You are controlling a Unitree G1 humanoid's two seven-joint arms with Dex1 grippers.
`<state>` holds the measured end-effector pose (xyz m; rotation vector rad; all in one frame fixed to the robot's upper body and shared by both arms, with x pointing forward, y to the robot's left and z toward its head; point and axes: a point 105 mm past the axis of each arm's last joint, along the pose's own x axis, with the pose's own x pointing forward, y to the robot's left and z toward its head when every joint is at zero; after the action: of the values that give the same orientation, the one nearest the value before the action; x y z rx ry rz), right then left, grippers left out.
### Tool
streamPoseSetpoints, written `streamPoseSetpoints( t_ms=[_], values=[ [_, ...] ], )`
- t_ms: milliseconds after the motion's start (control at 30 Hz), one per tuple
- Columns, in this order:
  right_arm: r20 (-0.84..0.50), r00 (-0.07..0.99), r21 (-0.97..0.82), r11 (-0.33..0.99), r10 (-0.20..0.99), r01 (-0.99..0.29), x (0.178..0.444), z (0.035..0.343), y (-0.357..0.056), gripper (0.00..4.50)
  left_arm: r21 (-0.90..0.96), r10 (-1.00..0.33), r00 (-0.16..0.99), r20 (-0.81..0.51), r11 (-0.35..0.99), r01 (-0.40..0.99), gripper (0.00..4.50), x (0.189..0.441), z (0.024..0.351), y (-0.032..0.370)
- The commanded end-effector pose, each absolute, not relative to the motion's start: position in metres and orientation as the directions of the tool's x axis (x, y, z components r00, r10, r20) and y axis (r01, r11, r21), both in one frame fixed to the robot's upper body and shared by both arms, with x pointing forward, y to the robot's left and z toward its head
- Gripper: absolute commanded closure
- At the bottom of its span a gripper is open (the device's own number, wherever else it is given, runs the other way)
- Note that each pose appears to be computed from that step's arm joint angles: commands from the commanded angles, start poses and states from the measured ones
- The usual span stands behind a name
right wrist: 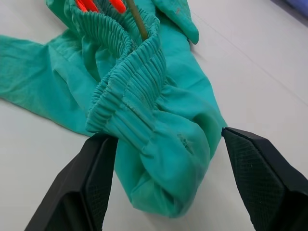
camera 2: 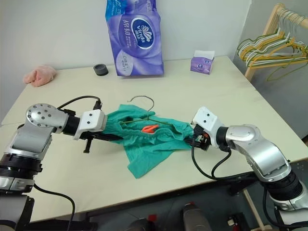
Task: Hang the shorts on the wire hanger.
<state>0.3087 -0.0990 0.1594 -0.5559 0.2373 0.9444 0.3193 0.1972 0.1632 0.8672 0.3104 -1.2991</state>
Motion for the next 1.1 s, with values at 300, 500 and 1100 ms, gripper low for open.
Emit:
streamPoseSetpoints(
  t_ms=[300,500,1100],
  values=[
    [-0.489,0.470,-0.384,0.302,0.735,-0.873,0.326,0.154,-0.073,0.87,0.409,-0.729,0.253,-0.636,-0.040,0.912,4.50,0.318,0.173,0.185],
    [-0.565,0.396,-0.358,0.217,0.724,-0.908,0.336,0.149,-0.070,1.78,0.401,-0.743,0.234,-0.627,-0.051,0.915,4.50,0.314,0.174,0.181],
    [-0.579,0.379,-0.331,0.217,0.722,-0.918,0.335,0.161,-0.093,4.50,0.281,-0.810,0.356,-0.466,0.245,0.928,1.73,0.336,0.190,0.205]
  ],
)
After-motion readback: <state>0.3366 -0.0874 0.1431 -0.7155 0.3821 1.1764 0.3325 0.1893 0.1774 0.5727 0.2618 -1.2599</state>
